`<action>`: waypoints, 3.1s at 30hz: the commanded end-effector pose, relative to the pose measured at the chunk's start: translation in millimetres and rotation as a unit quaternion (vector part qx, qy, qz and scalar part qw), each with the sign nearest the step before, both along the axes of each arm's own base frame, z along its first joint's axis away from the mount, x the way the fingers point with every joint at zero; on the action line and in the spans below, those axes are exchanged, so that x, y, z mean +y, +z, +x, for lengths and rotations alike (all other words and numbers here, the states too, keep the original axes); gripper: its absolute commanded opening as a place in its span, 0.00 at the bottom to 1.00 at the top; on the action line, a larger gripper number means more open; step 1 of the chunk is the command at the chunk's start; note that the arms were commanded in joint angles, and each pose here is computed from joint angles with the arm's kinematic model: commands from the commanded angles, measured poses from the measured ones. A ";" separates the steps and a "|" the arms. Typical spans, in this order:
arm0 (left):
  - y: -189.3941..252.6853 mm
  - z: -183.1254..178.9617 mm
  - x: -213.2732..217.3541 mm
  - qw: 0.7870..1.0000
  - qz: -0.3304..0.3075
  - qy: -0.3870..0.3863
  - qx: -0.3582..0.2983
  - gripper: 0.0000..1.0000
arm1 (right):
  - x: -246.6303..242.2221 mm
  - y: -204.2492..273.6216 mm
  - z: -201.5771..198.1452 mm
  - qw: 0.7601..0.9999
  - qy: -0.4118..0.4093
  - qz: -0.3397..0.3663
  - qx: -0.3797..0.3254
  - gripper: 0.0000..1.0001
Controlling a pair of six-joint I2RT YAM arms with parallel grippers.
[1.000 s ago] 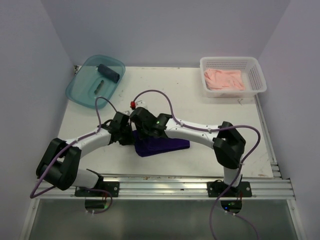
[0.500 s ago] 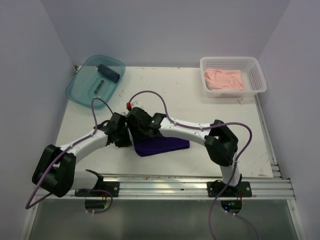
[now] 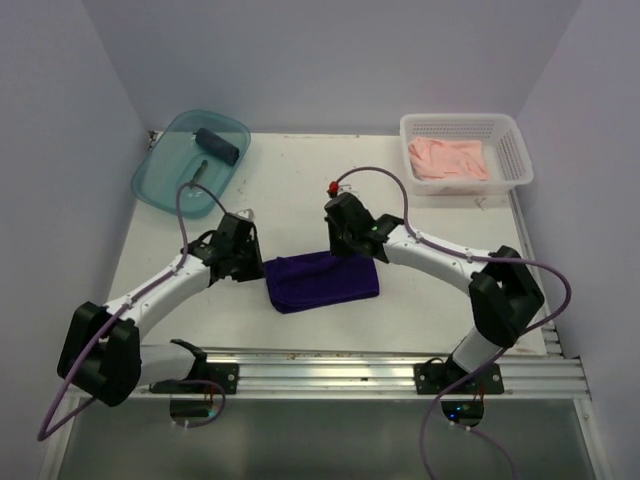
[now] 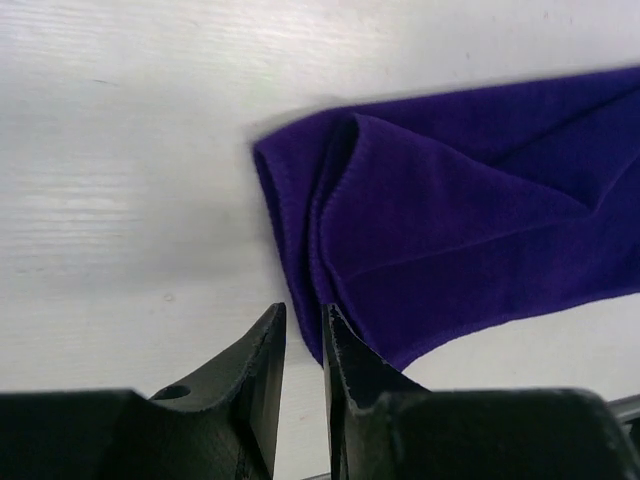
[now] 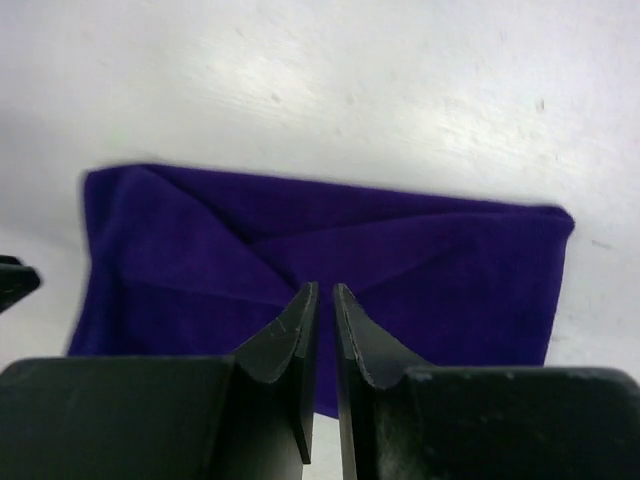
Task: Roll the towels
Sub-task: Fold the towel
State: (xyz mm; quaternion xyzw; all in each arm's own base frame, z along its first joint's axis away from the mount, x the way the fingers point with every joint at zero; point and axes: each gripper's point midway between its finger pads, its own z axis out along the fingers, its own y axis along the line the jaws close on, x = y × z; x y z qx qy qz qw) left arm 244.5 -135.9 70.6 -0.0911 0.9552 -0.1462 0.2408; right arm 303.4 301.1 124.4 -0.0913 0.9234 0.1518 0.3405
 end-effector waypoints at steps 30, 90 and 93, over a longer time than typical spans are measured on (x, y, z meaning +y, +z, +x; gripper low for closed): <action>-27.4 -12.7 -25.5 0.997 0.028 -0.065 0.022 0.00 | 22.8 -62.0 20.8 0.997 -0.005 -0.023 0.069 0.11; -19.1 41.2 2.3 0.997 0.080 -0.013 -0.001 0.32 | -57.0 -91.0 60.1 0.989 -0.028 -0.115 0.086 0.15; 0.0 40.8 5.8 0.997 0.079 -0.003 -0.022 0.45 | -62.1 -101.3 56.9 0.987 -0.035 -0.119 0.100 0.14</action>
